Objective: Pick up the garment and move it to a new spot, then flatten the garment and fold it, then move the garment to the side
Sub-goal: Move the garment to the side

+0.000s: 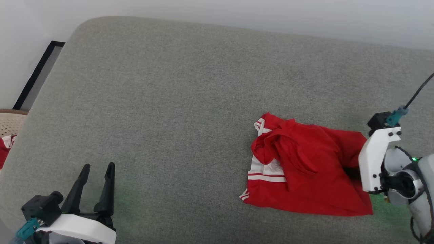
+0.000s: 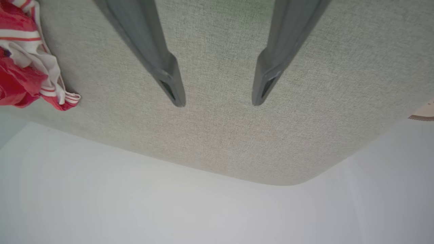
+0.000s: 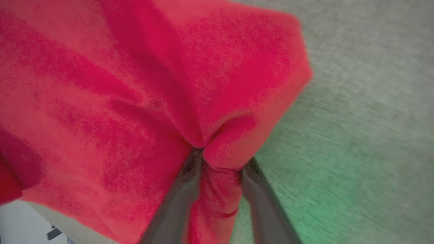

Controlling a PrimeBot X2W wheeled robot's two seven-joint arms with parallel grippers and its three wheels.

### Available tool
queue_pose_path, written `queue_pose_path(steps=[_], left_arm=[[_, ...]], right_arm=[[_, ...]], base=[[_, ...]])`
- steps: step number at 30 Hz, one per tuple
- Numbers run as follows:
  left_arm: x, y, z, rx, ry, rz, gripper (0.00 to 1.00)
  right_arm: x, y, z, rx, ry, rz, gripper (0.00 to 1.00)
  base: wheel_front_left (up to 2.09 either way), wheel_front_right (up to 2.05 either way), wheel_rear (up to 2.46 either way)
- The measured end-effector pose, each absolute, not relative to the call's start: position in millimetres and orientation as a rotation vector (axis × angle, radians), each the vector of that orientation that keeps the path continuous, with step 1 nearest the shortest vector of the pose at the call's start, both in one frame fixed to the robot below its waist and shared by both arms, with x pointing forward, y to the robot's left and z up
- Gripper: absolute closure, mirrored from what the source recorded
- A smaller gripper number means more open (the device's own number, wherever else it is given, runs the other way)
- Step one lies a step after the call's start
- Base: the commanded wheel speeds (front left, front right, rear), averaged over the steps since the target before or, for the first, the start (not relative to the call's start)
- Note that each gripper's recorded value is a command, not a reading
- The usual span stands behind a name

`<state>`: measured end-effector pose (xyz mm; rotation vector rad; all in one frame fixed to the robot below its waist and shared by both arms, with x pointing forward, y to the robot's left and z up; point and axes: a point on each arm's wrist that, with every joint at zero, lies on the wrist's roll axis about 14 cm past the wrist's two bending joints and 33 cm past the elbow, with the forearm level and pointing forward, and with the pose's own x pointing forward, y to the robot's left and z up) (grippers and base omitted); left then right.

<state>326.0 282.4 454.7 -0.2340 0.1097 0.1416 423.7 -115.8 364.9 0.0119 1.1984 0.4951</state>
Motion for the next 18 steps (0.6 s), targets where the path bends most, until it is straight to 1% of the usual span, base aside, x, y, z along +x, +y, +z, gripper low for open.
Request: queue_pose_path(steps=[4,12,18], left_arm=[[326,284,454,-0.236,0.112,0.146,0.0],[335,283,460,-0.224,0.095,0.121,0.0],[354,267,470,-0.219,0.067,0.053,0.0]], right_arm=[[426,-109,365,0.022,1.177,0.51,1.0],[434,-120,386,0.013,1.098,0.499,1.0],[448,-165,410,-0.004,1.018,0.392,1.0]], base=[[0.0,0.0,0.0],[0.0,0.0,0.0],[0.0,0.0,0.0]])
